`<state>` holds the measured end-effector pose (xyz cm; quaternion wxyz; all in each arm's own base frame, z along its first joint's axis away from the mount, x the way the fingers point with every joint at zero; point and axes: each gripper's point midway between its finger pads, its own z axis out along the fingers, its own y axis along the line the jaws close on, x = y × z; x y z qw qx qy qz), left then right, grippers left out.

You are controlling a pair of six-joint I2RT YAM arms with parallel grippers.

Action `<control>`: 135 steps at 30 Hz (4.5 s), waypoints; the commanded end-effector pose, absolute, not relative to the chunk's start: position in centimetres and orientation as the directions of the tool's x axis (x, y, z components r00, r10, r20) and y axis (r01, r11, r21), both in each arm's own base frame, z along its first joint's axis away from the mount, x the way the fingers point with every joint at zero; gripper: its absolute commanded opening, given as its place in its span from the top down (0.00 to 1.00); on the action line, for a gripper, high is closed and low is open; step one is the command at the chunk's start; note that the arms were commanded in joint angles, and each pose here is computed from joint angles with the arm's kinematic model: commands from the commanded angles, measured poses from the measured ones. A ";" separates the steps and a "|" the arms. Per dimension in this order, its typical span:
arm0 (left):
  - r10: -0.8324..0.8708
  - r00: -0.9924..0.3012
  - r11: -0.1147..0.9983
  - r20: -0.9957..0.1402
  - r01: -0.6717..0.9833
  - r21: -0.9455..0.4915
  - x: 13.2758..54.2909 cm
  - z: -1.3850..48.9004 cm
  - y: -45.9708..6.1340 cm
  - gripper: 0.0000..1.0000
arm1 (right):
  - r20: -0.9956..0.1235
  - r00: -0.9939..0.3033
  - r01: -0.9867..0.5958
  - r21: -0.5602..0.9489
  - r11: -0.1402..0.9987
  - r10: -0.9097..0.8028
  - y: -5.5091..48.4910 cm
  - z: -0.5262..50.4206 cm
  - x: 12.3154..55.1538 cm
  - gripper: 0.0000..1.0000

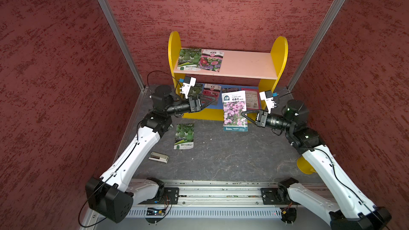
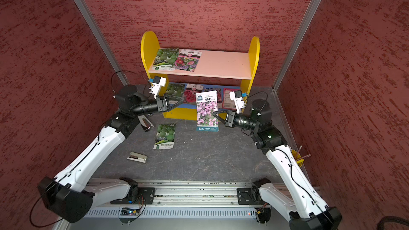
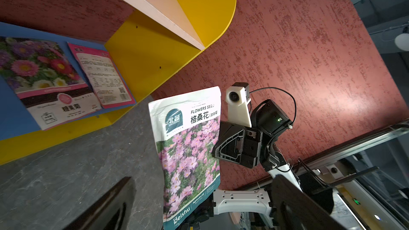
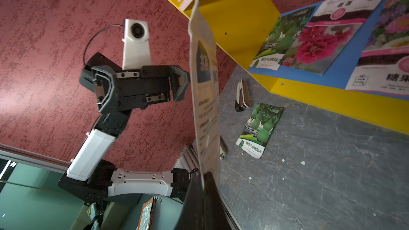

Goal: Take the seed bag off the shelf
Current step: Pick up the seed packet from the shelf, then place the seed packet at the center of the board.

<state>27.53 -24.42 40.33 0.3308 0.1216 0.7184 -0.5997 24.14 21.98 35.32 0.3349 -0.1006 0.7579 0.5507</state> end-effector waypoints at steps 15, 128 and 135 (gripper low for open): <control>-0.204 -0.706 0.449 -0.678 0.547 -0.706 25.2 37.9 -21.3 0.00 | -0.501 -0.838 -0.324 0.774 0.544 0.215 28.8 21.3 25.5 1.00; -0.170 -0.458 0.640 -0.872 0.622 -0.452 34.8 48.7 -24.8 0.00 | -0.732 -0.681 -0.481 0.435 0.762 -0.012 27.2 26.8 26.9 0.02; -0.123 -0.360 0.776 -0.925 0.546 -0.316 39.4 49.1 -24.5 0.00 | -0.750 -0.662 -0.479 0.412 0.775 -0.010 26.6 27.5 26.9 0.01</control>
